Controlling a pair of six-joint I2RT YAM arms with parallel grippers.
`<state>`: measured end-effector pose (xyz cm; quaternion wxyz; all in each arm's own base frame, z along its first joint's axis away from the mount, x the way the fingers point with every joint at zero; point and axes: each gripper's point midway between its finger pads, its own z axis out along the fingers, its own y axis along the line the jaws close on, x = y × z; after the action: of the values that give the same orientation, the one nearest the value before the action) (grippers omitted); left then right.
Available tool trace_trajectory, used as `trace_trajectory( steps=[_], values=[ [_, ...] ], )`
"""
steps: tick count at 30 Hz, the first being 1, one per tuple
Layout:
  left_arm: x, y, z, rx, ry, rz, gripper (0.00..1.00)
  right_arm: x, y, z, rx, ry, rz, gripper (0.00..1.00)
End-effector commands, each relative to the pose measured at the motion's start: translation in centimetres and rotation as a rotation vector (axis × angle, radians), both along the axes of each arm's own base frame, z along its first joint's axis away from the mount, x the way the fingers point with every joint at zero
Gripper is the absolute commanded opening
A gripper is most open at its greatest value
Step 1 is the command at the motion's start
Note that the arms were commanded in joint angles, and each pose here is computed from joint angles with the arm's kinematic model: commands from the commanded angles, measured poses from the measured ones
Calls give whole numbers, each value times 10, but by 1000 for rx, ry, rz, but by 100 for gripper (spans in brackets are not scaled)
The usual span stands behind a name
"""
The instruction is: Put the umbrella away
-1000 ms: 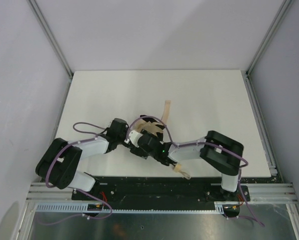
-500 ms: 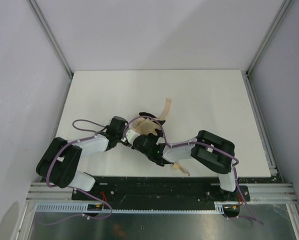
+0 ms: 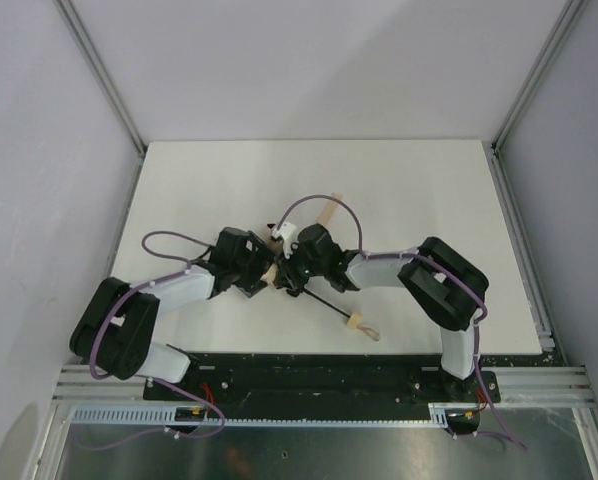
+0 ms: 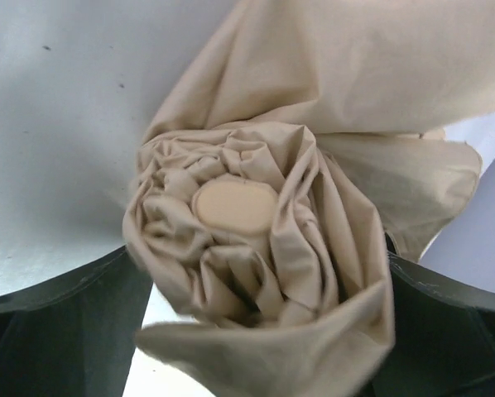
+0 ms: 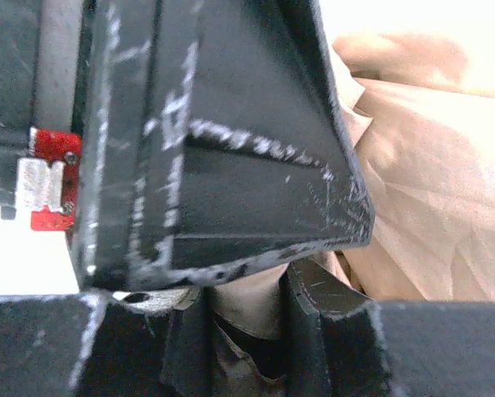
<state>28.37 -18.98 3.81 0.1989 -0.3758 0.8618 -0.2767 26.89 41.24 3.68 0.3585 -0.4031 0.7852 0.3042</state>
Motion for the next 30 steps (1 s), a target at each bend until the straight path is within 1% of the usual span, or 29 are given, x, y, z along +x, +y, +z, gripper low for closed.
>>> trace_trajectory(
  steps=[1, 4, 7, 8, 10, 12, 13, 14, 15, 17, 19, 20, 21, 22, 24, 27, 30],
  values=[
    [-24, -1, -35, 22, 80, -57, 96, -75, -27, -45, -2, 532, 98, 0],
    [-29, -4, -47, 17, 78, -47, 92, -72, -24, -35, 79, 628, 93, 0],
    [-36, 2, -58, 44, 78, -16, 82, -67, -20, -29, 161, 729, 78, 0],
    [-39, 5, -62, 58, 78, -13, 76, -65, -19, -28, 183, 761, 72, 0],
    [-39, 16, -66, 114, 52, -1, 58, -63, -19, -26, 209, 808, 60, 0],
    [-40, 25, -70, 156, 35, 7, 39, -63, -17, -21, 227, 827, 63, 0],
    [-41, 28, -71, 171, 28, 7, 27, -61, -17, -19, 232, 822, 60, 0],
    [-41, 30, -72, 181, 23, 6, 15, -59, -17, -16, 230, 802, 63, 2],
    [-41, 31, -71, 183, 19, -1, 8, -56, -18, -13, 218, 776, 58, 11],
    [-42, 29, -69, 174, 16, -13, 2, -48, -23, -8, 185, 702, 41, 35],
    [-45, 27, -67, 151, 25, -15, 0, -40, -28, 2, 149, 597, 23, 59],
    [-46, 25, -66, 137, 30, -14, 0, -36, -31, 8, 123, 526, 10, 68],
    [-47, 22, -64, 121, 39, -17, 0, -33, -34, 14, 91, 448, 1, 75],
    [-47, 19, -62, 111, 48, -23, 0, -30, -37, 21, 57, 355, -8, 80],
    [-51, 13, -59, 82, 78, -45, 0, -24, -43, 32, -4, 175, -51, 85],
    [-58, 6, -56, 31, 120, -47, 0, -19, -47, 49, -63, -62, -111, 87],
    [-64, -1, -54, -12, 166, -53, 0, -22, -46, 62, -125, -265, -139, 88]
  ],
)
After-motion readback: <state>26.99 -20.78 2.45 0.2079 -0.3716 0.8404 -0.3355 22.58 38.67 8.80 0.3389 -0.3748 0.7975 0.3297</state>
